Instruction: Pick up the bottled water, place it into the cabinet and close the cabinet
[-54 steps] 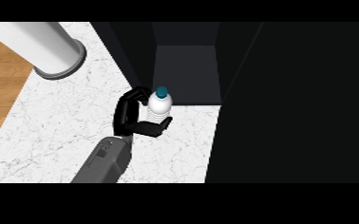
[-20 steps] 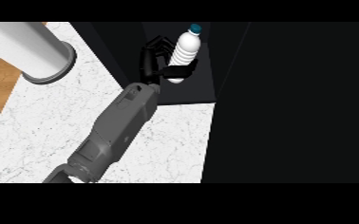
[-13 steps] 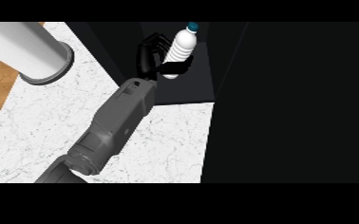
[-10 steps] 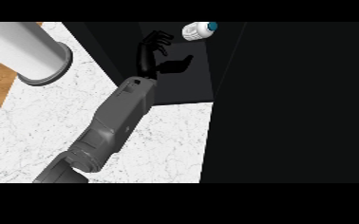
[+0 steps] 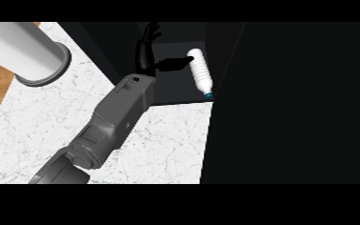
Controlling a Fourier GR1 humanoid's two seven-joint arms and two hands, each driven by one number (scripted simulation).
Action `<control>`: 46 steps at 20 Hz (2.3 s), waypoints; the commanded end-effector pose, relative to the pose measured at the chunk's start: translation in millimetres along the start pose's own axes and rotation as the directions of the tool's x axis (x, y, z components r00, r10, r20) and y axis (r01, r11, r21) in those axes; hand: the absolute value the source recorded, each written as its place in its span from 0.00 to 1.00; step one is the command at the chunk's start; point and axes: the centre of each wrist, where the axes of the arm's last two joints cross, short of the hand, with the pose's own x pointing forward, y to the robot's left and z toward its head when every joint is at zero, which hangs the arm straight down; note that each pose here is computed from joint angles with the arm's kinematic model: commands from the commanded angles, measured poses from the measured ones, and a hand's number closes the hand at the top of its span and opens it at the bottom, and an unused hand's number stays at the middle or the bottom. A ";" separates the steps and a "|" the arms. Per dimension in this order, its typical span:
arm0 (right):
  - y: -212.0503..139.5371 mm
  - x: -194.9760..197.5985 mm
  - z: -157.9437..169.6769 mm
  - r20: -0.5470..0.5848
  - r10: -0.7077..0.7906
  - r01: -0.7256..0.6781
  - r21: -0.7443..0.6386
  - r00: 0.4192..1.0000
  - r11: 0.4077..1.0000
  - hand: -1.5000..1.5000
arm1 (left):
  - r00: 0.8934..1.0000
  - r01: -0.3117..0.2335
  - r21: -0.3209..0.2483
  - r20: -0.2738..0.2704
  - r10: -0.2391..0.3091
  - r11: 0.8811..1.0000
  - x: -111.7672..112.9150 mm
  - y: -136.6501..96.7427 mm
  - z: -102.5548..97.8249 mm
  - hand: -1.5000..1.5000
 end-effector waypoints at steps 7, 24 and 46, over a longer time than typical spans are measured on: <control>-2.0 24.1 11.0 -0.003 -0.041 0.041 0.024 0.999 0.999 0.00 | 1.000 -0.009 -0.041 0.025 0.010 0.999 6.2 4.6 -9.9 0.00; -9.8 25.0 4.9 -0.015 0.002 -0.003 -0.046 1.000 0.999 0.00 | 0.905 -0.387 -0.322 0.046 0.423 0.864 29.1 -11.0 -8.9 0.00; 8.7 29.3 6.4 -0.106 0.160 -0.127 0.268 0.981 0.955 1.00 | 0.872 -0.478 -0.329 -0.067 0.485 0.814 11.2 61.5 121.1 1.00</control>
